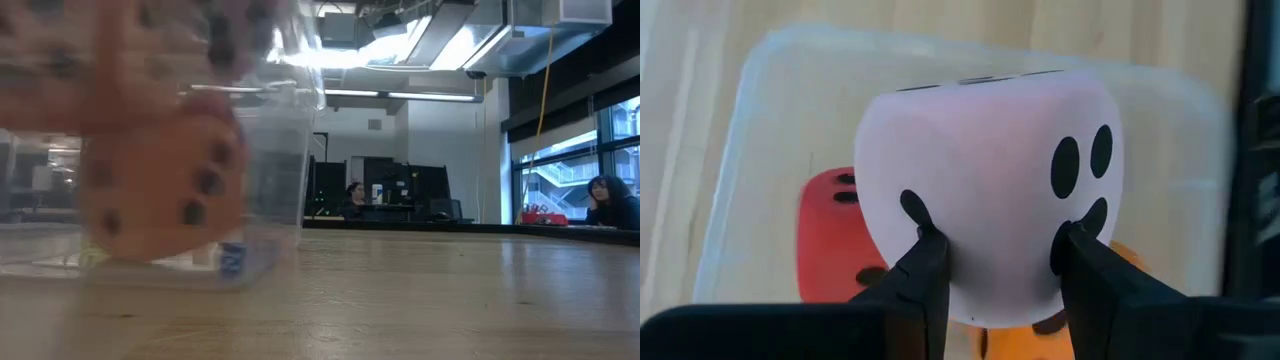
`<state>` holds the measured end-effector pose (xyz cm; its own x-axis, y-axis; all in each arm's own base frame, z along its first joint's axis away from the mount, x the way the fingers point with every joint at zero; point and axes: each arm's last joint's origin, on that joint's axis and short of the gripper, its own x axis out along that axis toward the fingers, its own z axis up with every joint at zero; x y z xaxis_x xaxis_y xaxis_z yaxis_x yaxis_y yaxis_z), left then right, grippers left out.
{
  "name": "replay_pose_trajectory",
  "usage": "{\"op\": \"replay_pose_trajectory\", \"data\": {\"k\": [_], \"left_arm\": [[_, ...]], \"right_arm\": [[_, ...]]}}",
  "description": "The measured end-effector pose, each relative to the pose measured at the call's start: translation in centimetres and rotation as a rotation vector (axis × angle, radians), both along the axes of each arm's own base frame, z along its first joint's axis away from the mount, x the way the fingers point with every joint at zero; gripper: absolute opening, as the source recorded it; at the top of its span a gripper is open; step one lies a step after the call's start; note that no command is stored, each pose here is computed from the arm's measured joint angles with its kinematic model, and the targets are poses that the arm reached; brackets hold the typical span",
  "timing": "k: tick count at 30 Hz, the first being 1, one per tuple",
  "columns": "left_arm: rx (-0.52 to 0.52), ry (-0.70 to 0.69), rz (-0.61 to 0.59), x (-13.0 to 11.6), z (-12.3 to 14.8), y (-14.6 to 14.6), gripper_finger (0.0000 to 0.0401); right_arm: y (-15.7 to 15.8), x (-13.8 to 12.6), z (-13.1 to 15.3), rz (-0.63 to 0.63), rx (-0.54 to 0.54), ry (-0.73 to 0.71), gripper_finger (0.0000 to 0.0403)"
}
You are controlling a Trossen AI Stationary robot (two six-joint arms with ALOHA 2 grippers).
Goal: Pick & Place Dice
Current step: Put the large pink die on the bin
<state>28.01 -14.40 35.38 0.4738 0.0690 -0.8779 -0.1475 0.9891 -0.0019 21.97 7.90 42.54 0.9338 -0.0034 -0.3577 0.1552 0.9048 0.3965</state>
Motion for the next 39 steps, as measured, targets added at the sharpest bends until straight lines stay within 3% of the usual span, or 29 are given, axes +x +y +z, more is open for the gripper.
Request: {"op": "replay_pose_trajectory", "data": {"k": [9, 39], "left_arm": [[0.018, 0.099, -0.040, 1.4, -1.9, 0.1, 0.0118], [0.017, 0.111, -0.015, 1.6, -2.1, 0.5, 0.0094]], "right_arm": [[0.0, 0.0, 0.0, 0.008, 0.001, 0.002, 0.0149], [0.5, 1.1, -0.8, 0.025, -0.025, 0.037, 0.0149]]}}
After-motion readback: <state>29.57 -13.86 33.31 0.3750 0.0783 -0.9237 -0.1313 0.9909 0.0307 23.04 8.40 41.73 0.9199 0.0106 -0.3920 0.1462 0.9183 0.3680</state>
